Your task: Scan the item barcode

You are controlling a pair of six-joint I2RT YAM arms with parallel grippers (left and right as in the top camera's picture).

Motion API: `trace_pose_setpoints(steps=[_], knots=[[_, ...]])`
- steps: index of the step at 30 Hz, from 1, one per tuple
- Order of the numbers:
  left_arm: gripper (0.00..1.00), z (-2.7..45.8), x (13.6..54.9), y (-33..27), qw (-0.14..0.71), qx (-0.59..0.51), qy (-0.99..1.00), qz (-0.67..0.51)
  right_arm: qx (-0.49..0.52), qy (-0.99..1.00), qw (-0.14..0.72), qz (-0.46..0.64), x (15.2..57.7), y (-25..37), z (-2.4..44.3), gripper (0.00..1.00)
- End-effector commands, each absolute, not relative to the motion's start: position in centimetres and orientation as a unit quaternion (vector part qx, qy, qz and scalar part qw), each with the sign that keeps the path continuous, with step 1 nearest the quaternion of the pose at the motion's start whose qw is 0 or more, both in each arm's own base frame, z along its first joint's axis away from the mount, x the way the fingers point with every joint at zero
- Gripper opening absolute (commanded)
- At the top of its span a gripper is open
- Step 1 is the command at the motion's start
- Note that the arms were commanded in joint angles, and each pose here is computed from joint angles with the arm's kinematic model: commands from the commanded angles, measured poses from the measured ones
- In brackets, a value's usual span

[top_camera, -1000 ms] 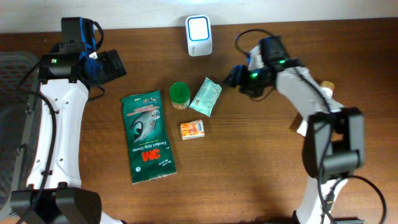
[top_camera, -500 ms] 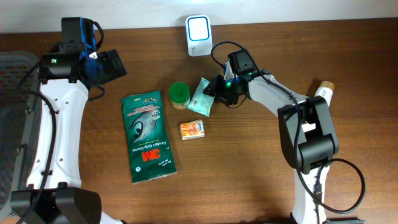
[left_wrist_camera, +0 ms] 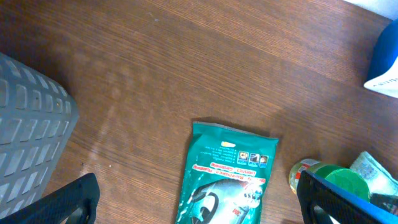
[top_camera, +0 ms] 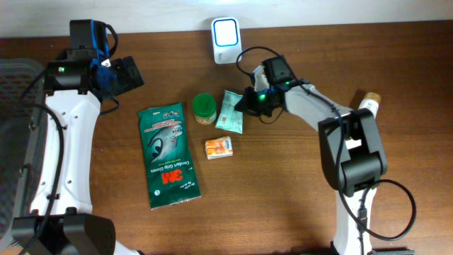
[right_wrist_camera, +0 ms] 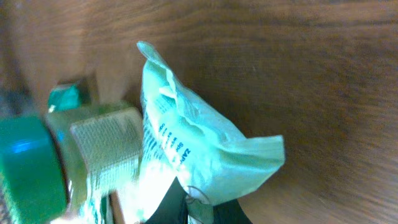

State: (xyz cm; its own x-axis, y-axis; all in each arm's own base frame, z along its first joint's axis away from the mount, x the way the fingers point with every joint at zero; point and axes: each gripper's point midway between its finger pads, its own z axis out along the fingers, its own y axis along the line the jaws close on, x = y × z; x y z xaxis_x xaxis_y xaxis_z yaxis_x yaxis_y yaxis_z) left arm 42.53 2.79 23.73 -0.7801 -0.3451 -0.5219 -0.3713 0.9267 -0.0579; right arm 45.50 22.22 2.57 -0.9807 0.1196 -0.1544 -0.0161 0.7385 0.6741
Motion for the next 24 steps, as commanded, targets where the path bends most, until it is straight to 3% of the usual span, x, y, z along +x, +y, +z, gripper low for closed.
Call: trace_pose_setpoints(steps=[1,14,17,20,24], knots=[[0.99,24.2,42.7,2.9,0.278,-0.184,0.943,0.024,-0.028,0.895,0.140,0.423,45.7,20.0,9.5,0.04],[0.99,24.2,42.7,2.9,0.278,-0.184,0.943,0.024,-0.108,0.806,0.264,0.518,39.2,11.4,27.5,0.04],[0.99,24.2,42.7,2.9,0.278,-0.184,0.943,0.024,-0.090,0.822,0.270,0.493,38.8,9.9,27.5,0.04],[0.99,24.2,42.7,2.9,0.278,-0.184,0.943,0.024,-0.059,0.868,0.260,0.420,39.6,8.4,24.6,0.08],[0.99,24.2,42.7,2.9,0.278,-0.184,0.943,0.024,-0.044,0.923,0.228,0.307,40.7,7.6,19.7,0.36]])
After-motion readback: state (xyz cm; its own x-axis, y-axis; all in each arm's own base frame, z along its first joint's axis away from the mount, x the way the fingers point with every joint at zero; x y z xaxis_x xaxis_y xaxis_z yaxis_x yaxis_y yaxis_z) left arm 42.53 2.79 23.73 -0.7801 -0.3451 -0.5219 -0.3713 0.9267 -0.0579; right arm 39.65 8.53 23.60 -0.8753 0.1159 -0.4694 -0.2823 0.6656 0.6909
